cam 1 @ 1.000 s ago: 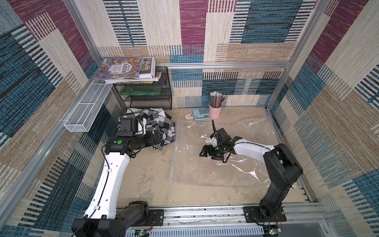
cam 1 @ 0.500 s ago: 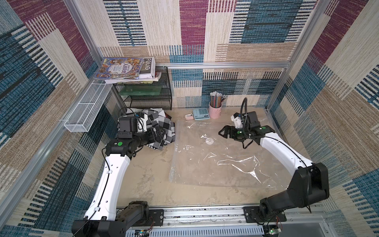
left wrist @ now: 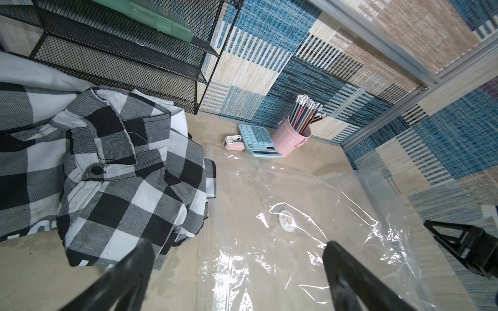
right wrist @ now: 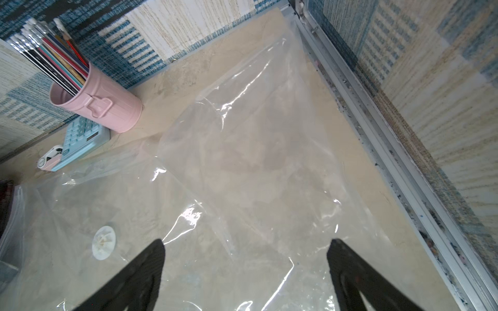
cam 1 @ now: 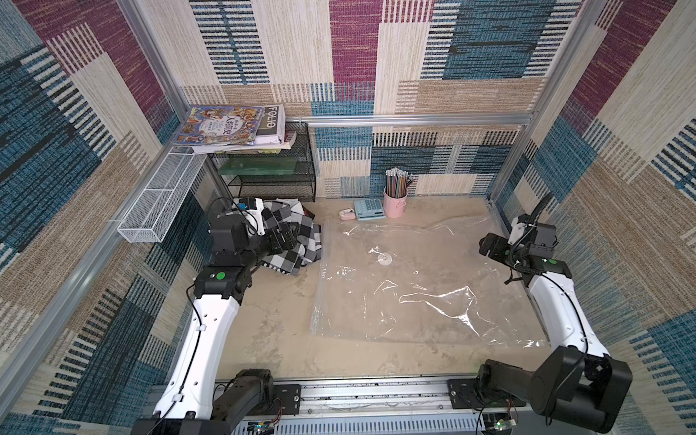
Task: Take the shirt out of the vacuum bag
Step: Adjust the vacuum bag at the center of the board.
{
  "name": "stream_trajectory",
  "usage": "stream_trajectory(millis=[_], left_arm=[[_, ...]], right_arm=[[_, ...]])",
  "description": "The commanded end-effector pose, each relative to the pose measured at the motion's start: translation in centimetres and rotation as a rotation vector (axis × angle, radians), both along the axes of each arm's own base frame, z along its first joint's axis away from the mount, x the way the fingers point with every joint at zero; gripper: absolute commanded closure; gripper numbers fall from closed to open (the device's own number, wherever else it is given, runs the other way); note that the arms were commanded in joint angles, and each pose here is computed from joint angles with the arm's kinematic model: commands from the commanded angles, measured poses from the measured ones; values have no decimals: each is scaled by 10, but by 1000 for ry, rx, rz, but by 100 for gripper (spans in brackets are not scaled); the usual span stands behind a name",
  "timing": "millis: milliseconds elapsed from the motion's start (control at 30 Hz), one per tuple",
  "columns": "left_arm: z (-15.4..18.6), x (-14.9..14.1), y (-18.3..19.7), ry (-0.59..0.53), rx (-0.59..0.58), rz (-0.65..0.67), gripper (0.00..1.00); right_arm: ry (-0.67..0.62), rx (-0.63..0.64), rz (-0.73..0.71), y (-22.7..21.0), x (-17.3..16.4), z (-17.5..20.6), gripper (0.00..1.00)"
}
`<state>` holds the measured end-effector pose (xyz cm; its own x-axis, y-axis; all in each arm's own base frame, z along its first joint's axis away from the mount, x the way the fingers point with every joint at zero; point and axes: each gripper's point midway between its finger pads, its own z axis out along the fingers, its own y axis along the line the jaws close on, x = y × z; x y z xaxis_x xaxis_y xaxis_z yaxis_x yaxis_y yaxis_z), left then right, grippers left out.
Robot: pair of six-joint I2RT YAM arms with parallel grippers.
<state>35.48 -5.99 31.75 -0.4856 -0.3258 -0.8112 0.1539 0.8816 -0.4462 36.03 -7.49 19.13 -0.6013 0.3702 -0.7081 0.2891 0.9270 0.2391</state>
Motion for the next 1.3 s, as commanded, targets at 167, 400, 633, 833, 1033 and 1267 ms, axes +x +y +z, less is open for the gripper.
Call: stream_trajectory(millis=[167, 400, 633, 833, 1033, 1267], left_arm=[[-24, 14, -26, 49, -179, -91, 0], [-42, -3, -38, 81, -158, -131, 0], [-57, -17, -35, 99, -144, -118, 0], [-52, -21, -29, 87, -108, -98, 0], [-50, -18, -23, 84, -85, -70, 0], [-38, -14, -18, 40, -51, -53, 0]], right_arm=[[154, 188, -87, -29, -18, -98, 4], [244, 277, -165, -48, -26, -139, 4], [400, 297, -205, -54, -37, -186, 3], [249, 285, -186, -58, -17, -135, 4], [103, 356, -79, -26, -5, -61, 4], [-79, 248, 148, 38, -4, -2, 4]])
